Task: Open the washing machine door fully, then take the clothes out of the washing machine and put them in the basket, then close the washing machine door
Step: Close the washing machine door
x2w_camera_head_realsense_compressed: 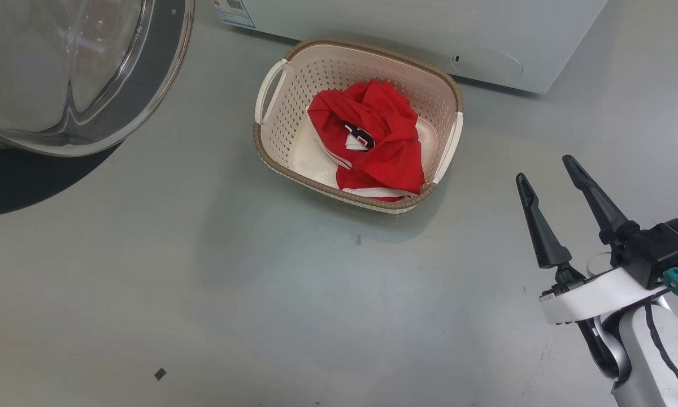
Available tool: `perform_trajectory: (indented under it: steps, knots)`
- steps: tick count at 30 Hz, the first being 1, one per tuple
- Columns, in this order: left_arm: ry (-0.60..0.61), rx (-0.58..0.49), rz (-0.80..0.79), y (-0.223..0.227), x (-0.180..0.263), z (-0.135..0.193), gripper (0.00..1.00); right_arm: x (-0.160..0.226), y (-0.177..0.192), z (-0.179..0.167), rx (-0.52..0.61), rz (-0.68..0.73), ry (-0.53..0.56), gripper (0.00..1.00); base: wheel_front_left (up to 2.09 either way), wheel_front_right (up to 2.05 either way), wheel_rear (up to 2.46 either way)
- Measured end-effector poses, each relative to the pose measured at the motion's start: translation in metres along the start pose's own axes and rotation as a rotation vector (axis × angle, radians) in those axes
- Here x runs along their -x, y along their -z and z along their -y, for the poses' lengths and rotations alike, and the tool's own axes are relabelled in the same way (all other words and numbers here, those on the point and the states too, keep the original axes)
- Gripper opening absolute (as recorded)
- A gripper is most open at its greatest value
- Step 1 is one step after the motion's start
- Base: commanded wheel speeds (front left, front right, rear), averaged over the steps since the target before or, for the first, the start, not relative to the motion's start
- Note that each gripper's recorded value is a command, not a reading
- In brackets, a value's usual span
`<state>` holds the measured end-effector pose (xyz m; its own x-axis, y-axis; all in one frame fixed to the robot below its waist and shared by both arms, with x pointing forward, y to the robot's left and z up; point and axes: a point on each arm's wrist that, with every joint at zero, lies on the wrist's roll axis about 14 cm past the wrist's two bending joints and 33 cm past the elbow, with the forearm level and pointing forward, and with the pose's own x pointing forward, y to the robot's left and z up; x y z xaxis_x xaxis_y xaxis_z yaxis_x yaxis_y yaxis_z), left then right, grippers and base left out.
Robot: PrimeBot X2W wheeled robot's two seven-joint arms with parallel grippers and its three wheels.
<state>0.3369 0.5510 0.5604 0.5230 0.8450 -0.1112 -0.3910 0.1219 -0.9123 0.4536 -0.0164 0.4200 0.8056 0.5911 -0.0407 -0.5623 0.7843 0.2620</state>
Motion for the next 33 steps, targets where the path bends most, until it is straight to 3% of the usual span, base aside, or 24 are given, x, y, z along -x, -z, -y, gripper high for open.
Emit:
perform_trajectory:
  steps: [5, 12, 25, 33]
  knots:
    - [-0.104, 0.113, -0.074, 0.023, 0.000, -0.032, 0.00, 0.002, 0.001, 0.000, 0.000, -0.004, 0.002, 1.00, 0.00, 0.00, 0.00]
    - [-0.128, 0.258, -0.162, 0.052, -0.005, -0.029, 0.00, 0.003, -0.002, 0.000, 0.001, 0.000, 0.006, 1.00, 0.00, 0.00, 0.00]
    - [-0.148, 0.296, -0.346, 0.091, -0.002, -0.022, 0.00, 0.003, -0.003, 0.002, 0.005, 0.002, 0.012, 1.00, 0.00, 0.00, 0.00]
    - [-0.147, 0.245, -0.420, 0.097, 0.001, -0.019, 0.00, 0.003, -0.003, 0.000, 0.008, 0.000, 0.009, 1.00, 0.00, 0.00, 0.00]
